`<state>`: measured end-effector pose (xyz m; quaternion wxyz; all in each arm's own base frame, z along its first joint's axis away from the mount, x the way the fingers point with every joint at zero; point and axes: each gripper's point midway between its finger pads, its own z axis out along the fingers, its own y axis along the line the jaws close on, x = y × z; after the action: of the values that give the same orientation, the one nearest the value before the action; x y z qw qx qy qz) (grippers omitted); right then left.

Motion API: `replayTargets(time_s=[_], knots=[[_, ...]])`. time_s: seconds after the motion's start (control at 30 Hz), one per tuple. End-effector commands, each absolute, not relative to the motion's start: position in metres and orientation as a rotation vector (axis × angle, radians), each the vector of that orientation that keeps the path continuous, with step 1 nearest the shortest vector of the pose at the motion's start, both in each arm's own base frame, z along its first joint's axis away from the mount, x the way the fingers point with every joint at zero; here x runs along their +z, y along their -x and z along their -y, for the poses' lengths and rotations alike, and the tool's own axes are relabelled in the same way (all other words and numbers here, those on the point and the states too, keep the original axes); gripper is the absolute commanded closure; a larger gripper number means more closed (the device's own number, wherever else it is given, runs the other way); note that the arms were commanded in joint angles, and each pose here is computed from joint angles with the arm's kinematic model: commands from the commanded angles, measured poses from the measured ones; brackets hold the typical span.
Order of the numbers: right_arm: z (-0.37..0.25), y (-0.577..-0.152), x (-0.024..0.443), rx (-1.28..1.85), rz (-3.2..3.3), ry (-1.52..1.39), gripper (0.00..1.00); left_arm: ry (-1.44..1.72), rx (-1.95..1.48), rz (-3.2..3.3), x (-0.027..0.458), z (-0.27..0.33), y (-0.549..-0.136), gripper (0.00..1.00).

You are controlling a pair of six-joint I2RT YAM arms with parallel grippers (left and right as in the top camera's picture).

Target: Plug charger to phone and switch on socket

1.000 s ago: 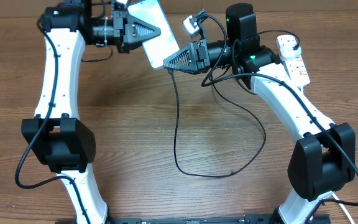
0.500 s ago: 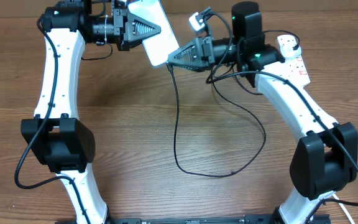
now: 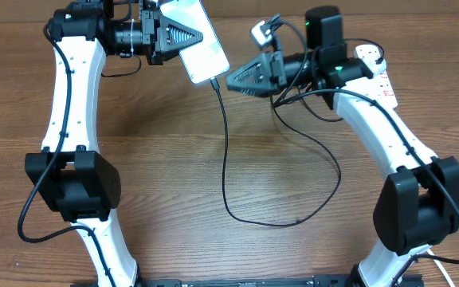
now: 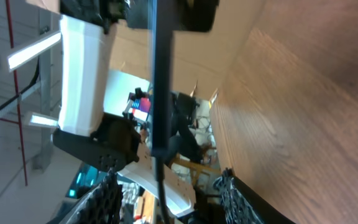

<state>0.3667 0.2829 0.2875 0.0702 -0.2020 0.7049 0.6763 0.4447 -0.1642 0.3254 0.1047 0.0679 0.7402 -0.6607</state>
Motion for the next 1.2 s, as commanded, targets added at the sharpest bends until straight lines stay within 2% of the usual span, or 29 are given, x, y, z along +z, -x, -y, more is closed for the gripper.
replayTargets(time_s=[0.0, 0.4, 0.77, 0.87, 1.0, 1.17], knots=[[-0.293, -0.363, 0.285, 1.944, -2.090, 0.684, 0.50, -0.230, -1.973, -2.144, 0.337, 0.164, -0.441, 0.96], [-0.309, -0.359, 0.276, 1.880, -2.124, 0.702, 0.77, -0.222, -1.945, -2.162, 0.334, 0.164, -0.443, 0.96], [-0.309, -0.355, 0.274, 1.901, -2.149, 0.687, 0.73, -0.220, -1.938, -2.167, 0.333, 0.164, -0.444, 0.96], [-0.308, -0.354, 0.273, 1.905, -2.158, 0.680, 0.81, -0.219, -1.938, -2.167, 0.333, 0.164, -0.444, 0.96], [-0.308, -0.354, 0.273, 1.904, -2.158, 0.681, 0.96, -0.219, -1.939, -2.167, 0.333, 0.164, -0.444, 0.96], [-0.308, -0.355, 0.274, 1.903, -2.152, 0.685, 0.96, -0.221, -1.938, -2.168, 0.332, 0.164, -0.443, 0.96]])
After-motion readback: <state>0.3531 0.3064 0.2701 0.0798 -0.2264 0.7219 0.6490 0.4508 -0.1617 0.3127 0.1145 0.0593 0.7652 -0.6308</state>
